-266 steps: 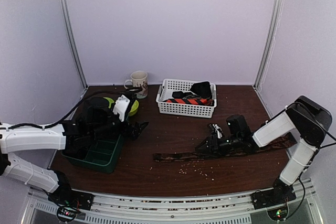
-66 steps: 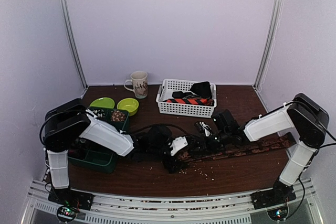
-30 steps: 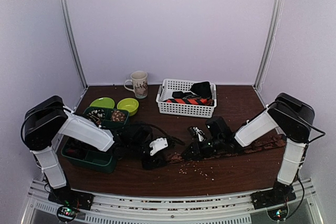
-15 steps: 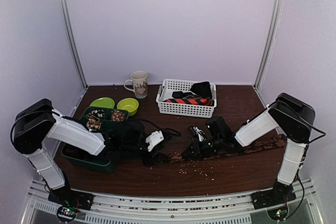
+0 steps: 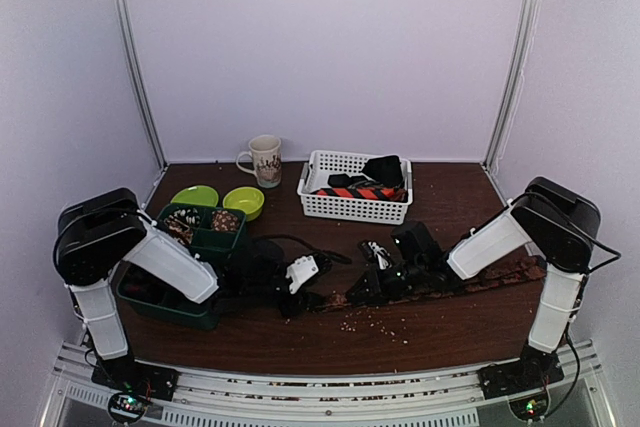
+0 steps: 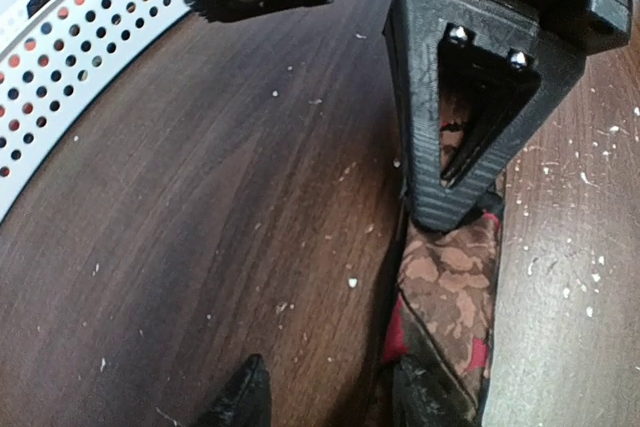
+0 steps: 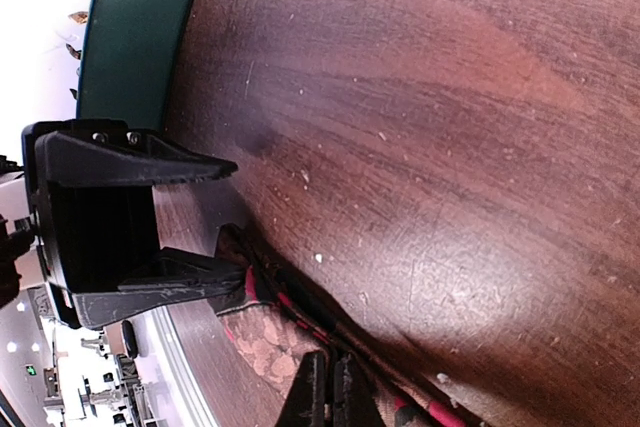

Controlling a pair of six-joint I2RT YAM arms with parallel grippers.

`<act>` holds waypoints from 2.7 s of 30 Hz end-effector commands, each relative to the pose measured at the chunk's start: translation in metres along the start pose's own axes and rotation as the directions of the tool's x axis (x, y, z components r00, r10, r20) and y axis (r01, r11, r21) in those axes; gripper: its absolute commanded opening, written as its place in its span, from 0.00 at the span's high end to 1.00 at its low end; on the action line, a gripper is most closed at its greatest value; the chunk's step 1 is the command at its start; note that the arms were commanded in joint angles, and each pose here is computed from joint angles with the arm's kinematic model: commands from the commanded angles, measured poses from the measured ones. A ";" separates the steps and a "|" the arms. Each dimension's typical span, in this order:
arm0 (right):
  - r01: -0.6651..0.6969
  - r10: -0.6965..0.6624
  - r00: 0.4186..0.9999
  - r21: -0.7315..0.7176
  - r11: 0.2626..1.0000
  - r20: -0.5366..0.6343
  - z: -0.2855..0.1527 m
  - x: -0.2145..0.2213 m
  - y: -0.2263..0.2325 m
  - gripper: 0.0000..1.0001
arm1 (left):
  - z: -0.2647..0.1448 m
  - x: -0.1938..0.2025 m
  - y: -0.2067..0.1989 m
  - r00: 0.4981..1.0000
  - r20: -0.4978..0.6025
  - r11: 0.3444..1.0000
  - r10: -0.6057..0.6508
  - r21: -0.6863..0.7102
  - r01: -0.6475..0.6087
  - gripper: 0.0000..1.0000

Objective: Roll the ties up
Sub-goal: Smooth out the tie at the center of the board, then roll the tie at the center of the board.

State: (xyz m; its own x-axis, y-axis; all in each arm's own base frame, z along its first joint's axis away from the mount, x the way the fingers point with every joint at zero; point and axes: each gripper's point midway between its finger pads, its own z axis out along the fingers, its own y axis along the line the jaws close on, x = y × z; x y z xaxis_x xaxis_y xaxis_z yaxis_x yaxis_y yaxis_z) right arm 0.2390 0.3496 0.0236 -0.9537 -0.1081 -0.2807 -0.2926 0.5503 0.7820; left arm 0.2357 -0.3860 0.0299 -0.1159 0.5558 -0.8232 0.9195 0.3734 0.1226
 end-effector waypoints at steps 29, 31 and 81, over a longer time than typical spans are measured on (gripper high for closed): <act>-0.066 0.068 0.997 0.093 0.993 -0.020 -0.006 0.019 -0.026 1.00 | 0.012 0.008 -0.031 0.995 -0.073 0.980 0.067 0.191 -0.052 0.59; -0.065 0.067 0.997 0.090 0.994 -0.024 -0.006 0.020 -0.025 1.00 | 0.013 0.018 -0.028 0.990 -0.120 0.982 0.072 0.181 -0.049 0.60; -0.068 0.079 0.995 0.162 0.984 -0.064 0.000 0.032 -0.048 1.00 | 0.011 -0.072 -0.043 0.977 0.209 0.946 -0.043 0.323 -0.027 0.66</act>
State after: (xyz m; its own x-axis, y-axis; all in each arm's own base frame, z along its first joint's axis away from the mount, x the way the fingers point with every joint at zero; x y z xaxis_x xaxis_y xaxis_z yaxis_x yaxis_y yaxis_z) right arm 0.2347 0.3444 0.0220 -0.9521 -0.1164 -0.2827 -0.2979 0.5609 0.7724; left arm 0.2109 -0.4298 0.0755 -0.0784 0.3956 -0.9151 0.9892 0.1450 -0.0220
